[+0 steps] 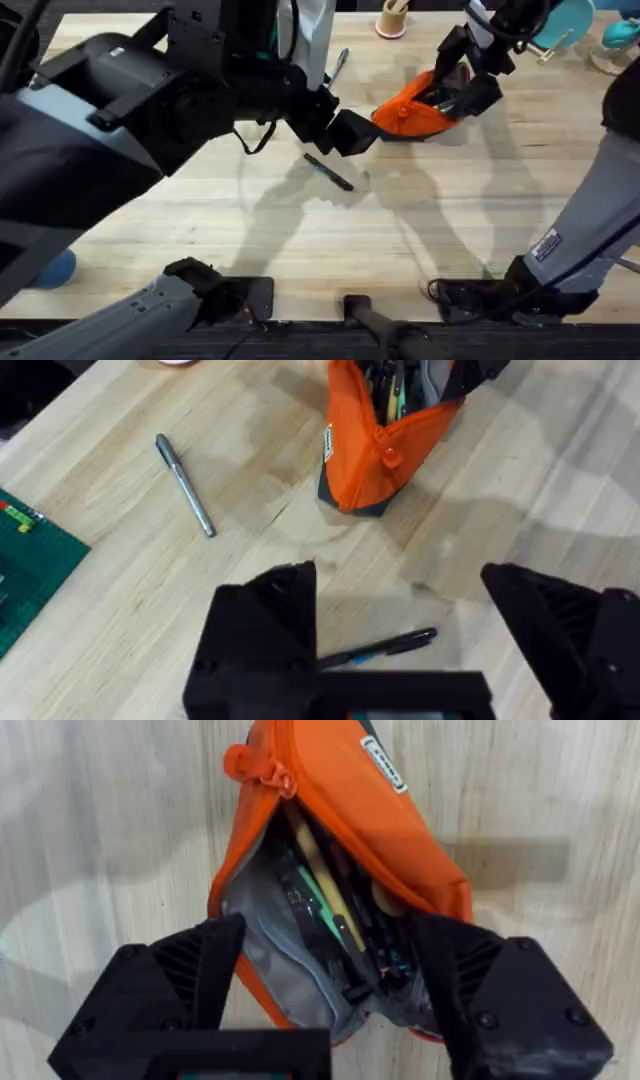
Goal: Unzip the bag, pick up the pens from the table one at a time and place them inside, then zip the bag closed.
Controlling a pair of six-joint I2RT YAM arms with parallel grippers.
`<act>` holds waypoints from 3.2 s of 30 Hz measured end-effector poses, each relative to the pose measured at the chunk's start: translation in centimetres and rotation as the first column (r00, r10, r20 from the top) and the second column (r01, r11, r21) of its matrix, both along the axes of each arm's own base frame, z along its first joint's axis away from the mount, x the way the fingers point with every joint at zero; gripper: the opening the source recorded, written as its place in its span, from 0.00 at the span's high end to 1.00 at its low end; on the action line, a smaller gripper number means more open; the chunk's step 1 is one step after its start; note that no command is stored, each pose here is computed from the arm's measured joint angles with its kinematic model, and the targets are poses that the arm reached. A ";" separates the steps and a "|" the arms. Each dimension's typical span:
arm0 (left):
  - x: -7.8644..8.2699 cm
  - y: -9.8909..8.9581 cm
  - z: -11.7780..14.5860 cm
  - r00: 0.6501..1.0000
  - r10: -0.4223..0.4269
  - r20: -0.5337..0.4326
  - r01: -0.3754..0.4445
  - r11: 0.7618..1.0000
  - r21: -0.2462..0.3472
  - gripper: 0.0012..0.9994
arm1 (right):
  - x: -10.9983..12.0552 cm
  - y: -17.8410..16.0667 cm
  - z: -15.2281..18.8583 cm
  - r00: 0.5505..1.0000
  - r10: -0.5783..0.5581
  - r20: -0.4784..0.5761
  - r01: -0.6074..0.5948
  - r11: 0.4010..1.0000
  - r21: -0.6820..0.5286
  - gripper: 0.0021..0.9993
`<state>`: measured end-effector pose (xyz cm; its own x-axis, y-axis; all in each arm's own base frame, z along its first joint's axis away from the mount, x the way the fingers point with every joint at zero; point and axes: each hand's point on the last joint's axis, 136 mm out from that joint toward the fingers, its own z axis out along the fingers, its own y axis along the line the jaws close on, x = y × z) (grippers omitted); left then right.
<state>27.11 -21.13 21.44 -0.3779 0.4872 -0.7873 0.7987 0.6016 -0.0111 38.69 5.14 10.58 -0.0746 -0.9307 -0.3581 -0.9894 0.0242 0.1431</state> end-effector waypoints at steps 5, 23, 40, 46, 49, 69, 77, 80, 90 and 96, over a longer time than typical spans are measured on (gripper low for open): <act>0.0 0.0 0.0 1.000 0.000 0.000 0.000 1.000 0.000 0.01 | 0.0 0.0 0.0 1.000 -0.012 -0.005 0.012 1.000 -0.001 0.00; 0.0 0.0 0.0 1.000 0.000 0.000 0.000 1.000 0.000 0.01 | -0.3 0.2 1.8 0.999 -0.042 -0.016 0.042 0.999 0.022 0.00; 0.0 0.0 0.0 1.000 0.000 -0.002 0.000 1.000 0.001 0.01 | -2.1 0.4 9.1 0.988 -0.107 0.112 0.104 0.994 0.034 0.00; 0.0 0.0 0.0 1.000 0.000 -0.002 0.000 1.000 0.001 0.00 | -3.0 0.8 10.7 0.979 -0.183 0.094 0.179 0.982 0.056 0.00; 0.0 0.0 -0.1 1.000 0.002 -0.001 -0.002 1.000 0.003 0.00 | -3.2 1.2 11.5 0.964 -0.255 0.073 0.249 0.965 0.082 0.00; 1.3 1.8 -0.7 0.961 0.250 -0.117 -0.255 0.967 -0.025 0.00 | -3.9 3.8 14.8 0.805 -0.572 -0.158 0.593 0.783 0.187 0.00; 0.3 2.6 -2.0 0.914 0.331 -0.235 -0.342 0.940 -0.006 0.01 | -3.9 3.8 14.9 0.793 -0.584 -0.172 0.609 0.771 0.187 0.00; 0.5 2.9 -2.1 0.872 0.397 -0.285 -0.421 0.907 -0.025 0.01 | -3.9 3.8 14.9 0.792 -0.586 -0.173 0.611 0.770 0.187 0.00; 1.0 5.6 -3.1 0.480 0.678 -0.557 -0.826 0.562 -0.027 0.00 | -3.9 3.8 14.9 0.790 -0.588 -0.173 0.613 0.768 0.187 0.00; 1.2 5.9 -3.1 0.378 0.690 -0.617 -0.887 0.460 -0.028 0.00 | -3.8 3.8 14.9 0.790 -0.588 -0.174 0.613 0.768 0.187 0.00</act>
